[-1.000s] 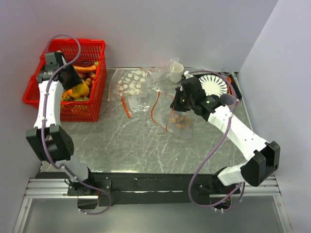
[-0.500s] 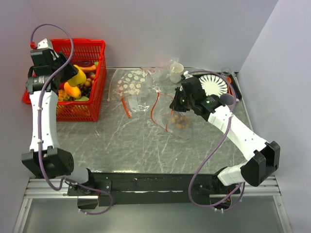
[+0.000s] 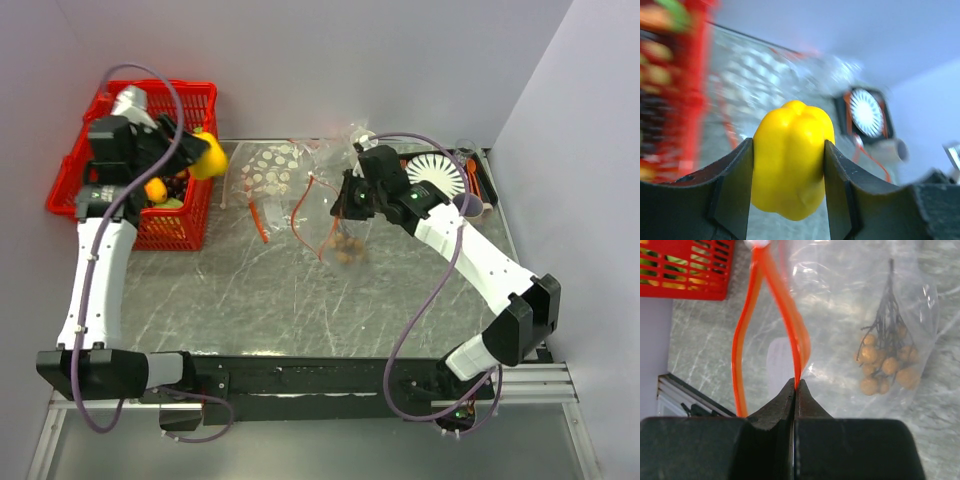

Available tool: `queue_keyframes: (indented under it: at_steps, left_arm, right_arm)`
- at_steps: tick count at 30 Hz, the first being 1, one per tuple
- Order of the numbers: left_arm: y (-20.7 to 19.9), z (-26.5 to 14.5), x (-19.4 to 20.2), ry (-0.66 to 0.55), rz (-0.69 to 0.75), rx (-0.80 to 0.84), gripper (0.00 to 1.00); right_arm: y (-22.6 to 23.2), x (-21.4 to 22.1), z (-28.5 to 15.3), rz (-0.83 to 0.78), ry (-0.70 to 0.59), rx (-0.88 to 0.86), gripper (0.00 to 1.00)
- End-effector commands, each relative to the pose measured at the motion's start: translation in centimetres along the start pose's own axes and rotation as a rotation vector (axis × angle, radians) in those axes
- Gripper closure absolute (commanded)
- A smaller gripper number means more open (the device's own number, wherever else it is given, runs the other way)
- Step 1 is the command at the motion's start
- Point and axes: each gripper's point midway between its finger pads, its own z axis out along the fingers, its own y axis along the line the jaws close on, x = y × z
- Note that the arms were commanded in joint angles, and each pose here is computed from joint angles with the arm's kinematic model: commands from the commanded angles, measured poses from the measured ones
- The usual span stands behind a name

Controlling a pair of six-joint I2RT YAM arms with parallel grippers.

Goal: Place the food in the zip-top bag and seal the zipper
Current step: Place the fake vegetable in the zipper food storage bag.

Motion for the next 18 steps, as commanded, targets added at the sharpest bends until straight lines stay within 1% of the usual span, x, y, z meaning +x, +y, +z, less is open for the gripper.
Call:
queue_keyframes:
  at_steps: [1, 2, 4, 5, 7, 10, 12, 18]
  left_arm:
    - [-5.7, 0.2, 2.2, 0.016, -0.039, 0.209, 0.86]
    - [-7.3, 0.3, 3.0, 0.026, -0.036, 0.256, 0.86]
    - [-8.3, 0.6, 4.9, 0.06, -0.061, 0.29, 0.86]
    - [-9.8, 0.6, 5.8, 0.074, -0.057, 0.333, 0.86]
    - [-11.2, 0.8, 8.0, 0.118, -0.07, 0.371, 0.86]
    - [-12.9, 1.0, 9.9, 0.149, -0.078, 0.417, 0.86]
    - [-13.2, 1.4, 10.9, 0.162, -0.075, 0.42, 0.85]
    - [-14.2, 2.7, 15.4, 0.262, -0.065, 0.439, 0.85]
  right_arm:
    - [3.0, -2.0, -0.3, -0.007, -0.036, -0.07, 1.0]
    - [3.1, -2.1, -0.2, -0.004, -0.032, -0.072, 1.0]
    - [3.5, -2.0, 0.2, -0.001, -0.019, -0.083, 1.0]
    - [3.7, -2.0, 0.2, 0.001, -0.016, -0.09, 1.0]
    - [4.0, -2.0, 0.3, 0.007, -0.011, -0.105, 1.0]
    - [4.3, -1.9, 0.4, 0.013, -0.002, -0.118, 1.0]
    - [4.4, -1.9, 0.4, 0.016, 0.001, -0.122, 1.0]
    - [4.6, -2.2, 0.0, 0.018, -0.007, -0.129, 1.0]
